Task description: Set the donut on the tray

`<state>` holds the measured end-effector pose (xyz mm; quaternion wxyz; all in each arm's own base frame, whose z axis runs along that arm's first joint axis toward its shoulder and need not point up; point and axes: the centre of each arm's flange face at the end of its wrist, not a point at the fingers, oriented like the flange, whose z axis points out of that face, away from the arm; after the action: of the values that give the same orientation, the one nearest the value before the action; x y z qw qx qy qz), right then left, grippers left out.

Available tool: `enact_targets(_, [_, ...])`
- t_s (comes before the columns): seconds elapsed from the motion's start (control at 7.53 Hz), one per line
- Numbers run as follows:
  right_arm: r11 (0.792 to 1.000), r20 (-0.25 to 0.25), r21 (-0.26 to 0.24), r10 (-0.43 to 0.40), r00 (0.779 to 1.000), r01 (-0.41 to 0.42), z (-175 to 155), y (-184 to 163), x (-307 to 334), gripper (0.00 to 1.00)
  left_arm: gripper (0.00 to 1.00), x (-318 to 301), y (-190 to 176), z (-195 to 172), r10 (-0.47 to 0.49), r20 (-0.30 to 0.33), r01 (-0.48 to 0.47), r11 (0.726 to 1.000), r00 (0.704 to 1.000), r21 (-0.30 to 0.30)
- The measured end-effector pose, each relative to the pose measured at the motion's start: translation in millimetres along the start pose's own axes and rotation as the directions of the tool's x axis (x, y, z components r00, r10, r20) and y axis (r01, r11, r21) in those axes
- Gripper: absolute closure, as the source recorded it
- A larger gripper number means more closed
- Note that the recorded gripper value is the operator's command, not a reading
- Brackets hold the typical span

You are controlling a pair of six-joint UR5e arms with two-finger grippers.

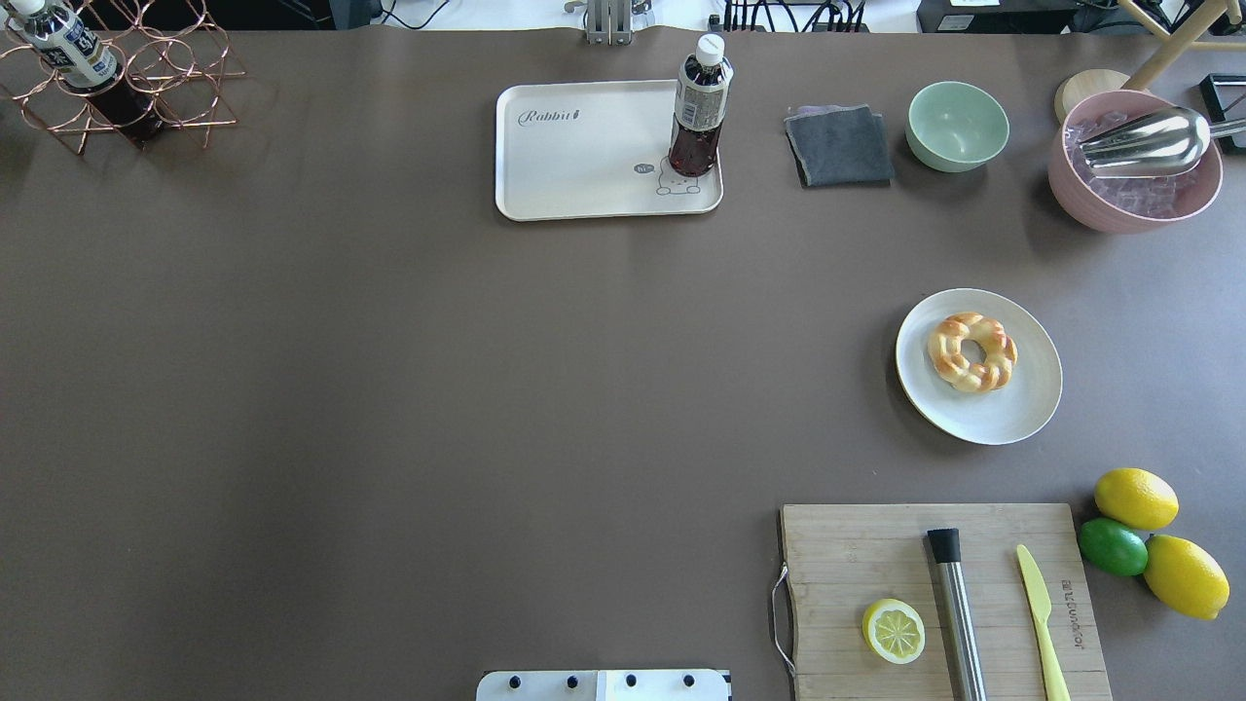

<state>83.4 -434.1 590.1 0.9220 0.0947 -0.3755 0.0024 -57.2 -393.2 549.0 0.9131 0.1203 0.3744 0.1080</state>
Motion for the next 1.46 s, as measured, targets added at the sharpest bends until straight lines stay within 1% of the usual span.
enact_targets(0.53, [1.0,0.007,-0.007,0.007,1.0,-0.006,3,8,3,0.0,0.02,-3,6,0,-0.01,0.002,0.01,1.0,1.0,0.002])
enact_targets(0.93, [1.0,0.015,-0.009,0.008,1.0,-0.008,4,11,3,0.0,0.02,-5,12,2,-0.08,-0.004,0.08,0.997,0.997,-0.006])
enact_targets(1.2, [1.0,0.016,-0.009,0.008,1.0,-0.008,4,13,3,0.0,0.02,-5,13,2,-0.165,-0.002,0.165,0.986,0.986,-0.004])
enact_targets(1.46, [1.0,0.026,-0.01,0.009,1.0,-0.009,4,13,2,0.0,0.02,-5,14,2,-0.188,-0.001,0.188,0.982,0.982,-0.004])
